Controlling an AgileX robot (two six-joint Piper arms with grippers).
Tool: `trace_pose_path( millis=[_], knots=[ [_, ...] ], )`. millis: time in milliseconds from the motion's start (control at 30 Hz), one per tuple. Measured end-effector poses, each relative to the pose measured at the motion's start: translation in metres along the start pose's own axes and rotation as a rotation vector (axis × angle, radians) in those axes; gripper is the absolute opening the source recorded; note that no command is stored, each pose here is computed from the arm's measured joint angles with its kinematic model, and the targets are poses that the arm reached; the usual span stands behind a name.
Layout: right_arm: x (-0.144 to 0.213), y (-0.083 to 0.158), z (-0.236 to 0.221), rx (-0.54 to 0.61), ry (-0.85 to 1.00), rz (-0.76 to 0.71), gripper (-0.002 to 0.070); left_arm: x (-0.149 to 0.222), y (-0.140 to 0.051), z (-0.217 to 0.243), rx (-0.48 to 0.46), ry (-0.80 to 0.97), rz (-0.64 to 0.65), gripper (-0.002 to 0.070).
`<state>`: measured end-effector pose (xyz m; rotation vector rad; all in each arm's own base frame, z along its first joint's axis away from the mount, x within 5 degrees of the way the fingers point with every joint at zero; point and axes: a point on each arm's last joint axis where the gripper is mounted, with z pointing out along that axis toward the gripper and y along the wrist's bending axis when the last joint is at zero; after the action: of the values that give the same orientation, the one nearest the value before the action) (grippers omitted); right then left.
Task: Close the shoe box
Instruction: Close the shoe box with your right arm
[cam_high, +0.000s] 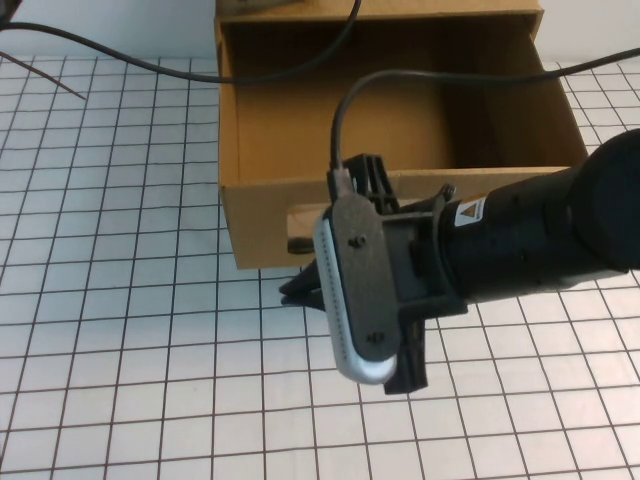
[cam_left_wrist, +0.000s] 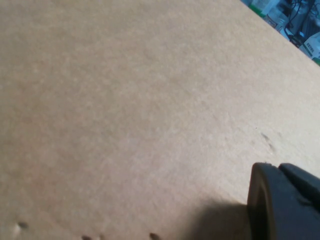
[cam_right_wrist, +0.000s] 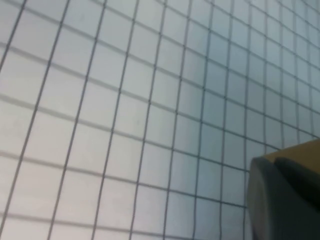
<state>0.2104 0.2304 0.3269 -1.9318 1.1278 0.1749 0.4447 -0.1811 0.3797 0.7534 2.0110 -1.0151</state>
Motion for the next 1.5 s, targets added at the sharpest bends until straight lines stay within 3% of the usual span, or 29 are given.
trace_pose_path(
  millis=[200, 300, 400, 567, 667, 733, 800, 967, 1033, 1300, 1500],
  knots=[
    [-0.015, -0.004, -0.024, 0.108, -0.033, 0.07, -0.0014, 0.001, 0.0, 0.0, 0.004, 0.006, -0.019, -0.0005],
    [-0.018, 0.002, -0.043, 0.16, -0.031, 0.065, -0.0014, 0.001, 0.0, 0.0, 0.004, 0.006, -0.025, -0.0005],
    [-0.017, 0.011, -0.061, 0.233, -0.031, 0.156, -0.0014, 0.001, 0.0, 0.0, 0.004, 0.009, -0.028, -0.0005],
    [-0.014, 0.016, -0.09, 0.4, -0.115, 0.524, -0.0014, 0.001, 0.0, 0.0, 0.004, 0.009, -0.039, -0.0005],
    [-0.008, 0.015, -0.1, 0.429, -0.154, 0.77, -0.0014, 0.001, 0.0, 0.0, 0.004, 0.009, -0.056, -0.0005],
    [-0.001, 0.016, -0.101, 0.403, -0.127, 0.828, -0.0014, 0.001, 0.0, 0.0, 0.004, 0.009, -0.066, -0.0005],
    [0.005, 0.022, -0.098, 0.323, -0.068, 0.82, -0.0014, 0.001, 0.0, 0.0, 0.004, 0.009, -0.07, -0.0005],
    [0.02, 0.043, -0.075, -0.001, 0.089, 0.689, -0.0014, 0.001, 0.0, 0.0, 0.004, 0.009, -0.073, -0.0005],
    [0.025, 0.045, -0.064, -0.066, 0.112, 0.651, -0.0014, 0.0, -0.001, 0.0, 0.004, 0.008, -0.072, -0.0005],
    [0.062, 0.03, -0.003, -0.056, 0.186, 0.558, -0.0014, 0.001, -0.001, 0.0, 0.005, 0.01, -0.072, -0.0005],
    [0.075, 0.006, 0.027, -0.039, 0.202, 0.493, -0.0014, 0.001, -0.003, 0.002, 0.003, 0.017, -0.065, -0.0005]
  ],
)
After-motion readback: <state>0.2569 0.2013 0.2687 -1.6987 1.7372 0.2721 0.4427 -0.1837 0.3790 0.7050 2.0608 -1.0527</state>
